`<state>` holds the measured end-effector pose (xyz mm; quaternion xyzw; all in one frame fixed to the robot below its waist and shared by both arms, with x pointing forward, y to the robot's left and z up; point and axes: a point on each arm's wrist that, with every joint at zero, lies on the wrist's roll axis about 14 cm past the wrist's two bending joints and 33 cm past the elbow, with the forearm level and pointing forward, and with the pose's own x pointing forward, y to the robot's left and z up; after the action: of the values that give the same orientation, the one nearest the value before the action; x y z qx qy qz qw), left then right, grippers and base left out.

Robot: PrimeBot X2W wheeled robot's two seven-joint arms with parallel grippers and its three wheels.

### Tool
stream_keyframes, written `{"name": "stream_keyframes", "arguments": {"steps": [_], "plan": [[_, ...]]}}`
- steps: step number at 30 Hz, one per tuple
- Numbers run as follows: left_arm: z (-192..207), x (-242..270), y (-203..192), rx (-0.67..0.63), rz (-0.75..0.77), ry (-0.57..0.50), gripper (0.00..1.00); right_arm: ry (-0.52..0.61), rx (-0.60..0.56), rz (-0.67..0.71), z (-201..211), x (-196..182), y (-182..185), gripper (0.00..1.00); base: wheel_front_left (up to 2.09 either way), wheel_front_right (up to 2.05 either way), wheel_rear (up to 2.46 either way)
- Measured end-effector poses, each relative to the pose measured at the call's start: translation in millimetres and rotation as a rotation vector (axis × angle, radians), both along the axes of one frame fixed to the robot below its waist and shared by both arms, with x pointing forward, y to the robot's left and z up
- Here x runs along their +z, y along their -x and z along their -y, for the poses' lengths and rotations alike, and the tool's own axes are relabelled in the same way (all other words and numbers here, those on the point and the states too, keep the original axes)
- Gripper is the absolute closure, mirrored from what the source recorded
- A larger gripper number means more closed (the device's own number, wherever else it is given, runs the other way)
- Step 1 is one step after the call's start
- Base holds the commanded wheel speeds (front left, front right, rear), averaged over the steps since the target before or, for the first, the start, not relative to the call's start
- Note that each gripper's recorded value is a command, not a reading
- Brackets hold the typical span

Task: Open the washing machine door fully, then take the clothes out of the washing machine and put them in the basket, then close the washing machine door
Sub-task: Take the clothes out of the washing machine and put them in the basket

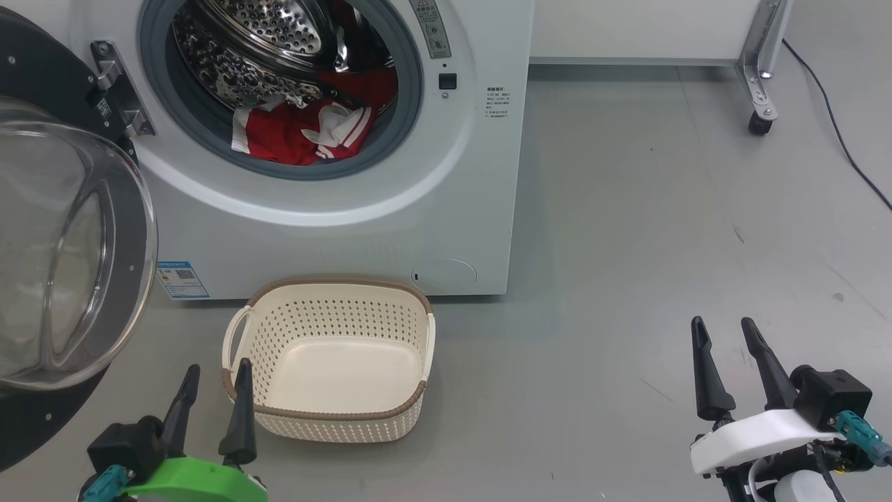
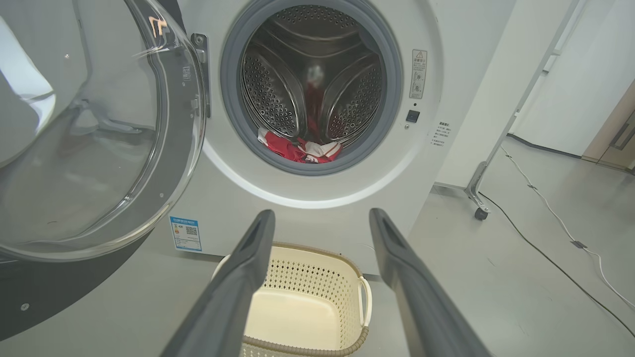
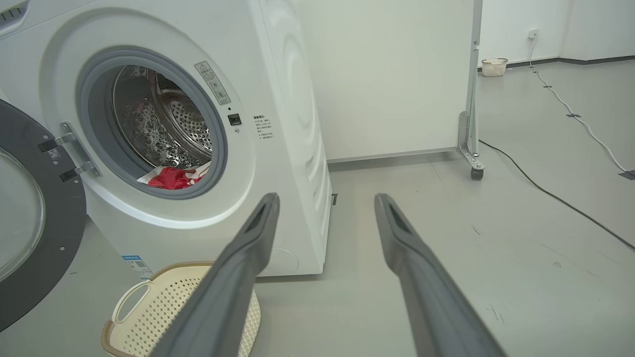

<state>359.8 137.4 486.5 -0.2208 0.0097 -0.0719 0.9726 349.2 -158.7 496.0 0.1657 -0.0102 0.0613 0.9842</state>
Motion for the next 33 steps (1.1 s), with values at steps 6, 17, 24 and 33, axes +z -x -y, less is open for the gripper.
{"name": "stream_keyframes", "arguments": {"steps": [6, 17, 24, 33], "plan": [[-0.6, -2.3, 1.6, 0.002, -0.004, -0.008, 0.0, 0.0, 0.001, -0.001, -0.5, -0.4, -0.5, 0.0, 0.0, 0.0, 0.0], [-1.0, -3.2, 1.8, 0.004, -0.006, -0.011, 0.0, 0.0, 0.002, 0.0, -0.8, -0.2, -1.0, 0.0, 0.0, 0.0, 0.0], [-0.4, -2.3, 2.0, 0.003, -0.002, -0.011, 0.0, 0.0, 0.003, 0.001, -1.0, -0.1, -1.0, 0.0, 0.0, 0.0, 0.0], [6.2, 5.4, 1.6, -0.009, 0.019, 0.026, 0.0, 0.001, 0.004, 0.003, -1.4, 0.6, -0.6, 0.0, 0.05, -0.05, 0.0]]}}
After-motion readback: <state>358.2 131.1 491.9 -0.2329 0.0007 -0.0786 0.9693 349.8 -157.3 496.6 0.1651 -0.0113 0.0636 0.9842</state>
